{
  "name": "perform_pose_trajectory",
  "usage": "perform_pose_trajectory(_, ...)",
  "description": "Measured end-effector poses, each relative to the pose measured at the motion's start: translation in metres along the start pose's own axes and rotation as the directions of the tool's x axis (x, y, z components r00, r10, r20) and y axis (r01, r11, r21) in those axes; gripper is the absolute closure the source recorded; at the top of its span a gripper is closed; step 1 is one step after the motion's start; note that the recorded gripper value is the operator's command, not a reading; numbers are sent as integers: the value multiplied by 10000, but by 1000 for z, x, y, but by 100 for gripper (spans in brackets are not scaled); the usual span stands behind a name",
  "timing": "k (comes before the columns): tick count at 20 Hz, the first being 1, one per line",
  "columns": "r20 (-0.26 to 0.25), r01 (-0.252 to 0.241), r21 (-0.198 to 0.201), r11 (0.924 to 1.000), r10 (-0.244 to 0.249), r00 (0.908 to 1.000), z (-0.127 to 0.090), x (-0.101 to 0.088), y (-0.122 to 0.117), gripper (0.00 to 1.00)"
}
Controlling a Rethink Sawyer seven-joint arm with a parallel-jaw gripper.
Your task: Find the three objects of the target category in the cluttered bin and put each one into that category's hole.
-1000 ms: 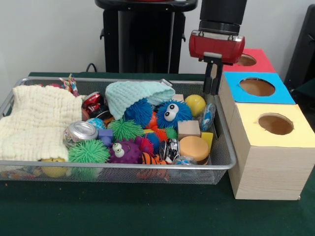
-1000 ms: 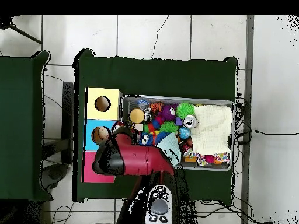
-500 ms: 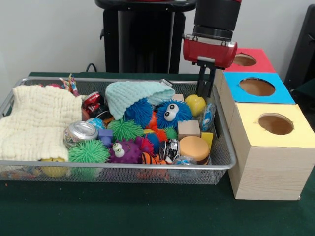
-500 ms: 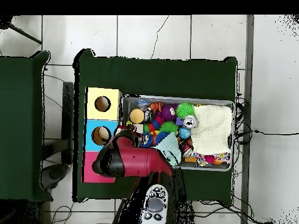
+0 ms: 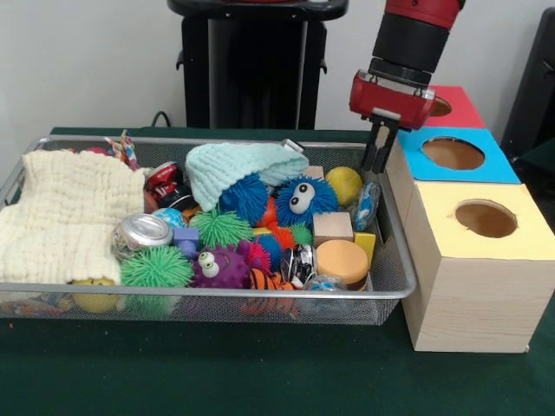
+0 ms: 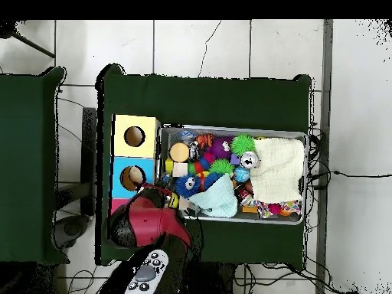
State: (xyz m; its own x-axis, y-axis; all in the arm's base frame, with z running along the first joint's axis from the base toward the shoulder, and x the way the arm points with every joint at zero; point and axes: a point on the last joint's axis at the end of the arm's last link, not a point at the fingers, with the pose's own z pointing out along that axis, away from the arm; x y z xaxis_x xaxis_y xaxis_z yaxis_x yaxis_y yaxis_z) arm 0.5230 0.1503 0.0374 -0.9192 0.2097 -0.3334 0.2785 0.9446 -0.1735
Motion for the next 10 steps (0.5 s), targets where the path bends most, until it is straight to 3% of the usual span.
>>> perform_pose_trajectory(3,78,19,191,9998,-20,10000,9,6,-5,100)
perform_pose_trajectory(10,880,-243,566,9981,192,9959,33,2,-28,100)
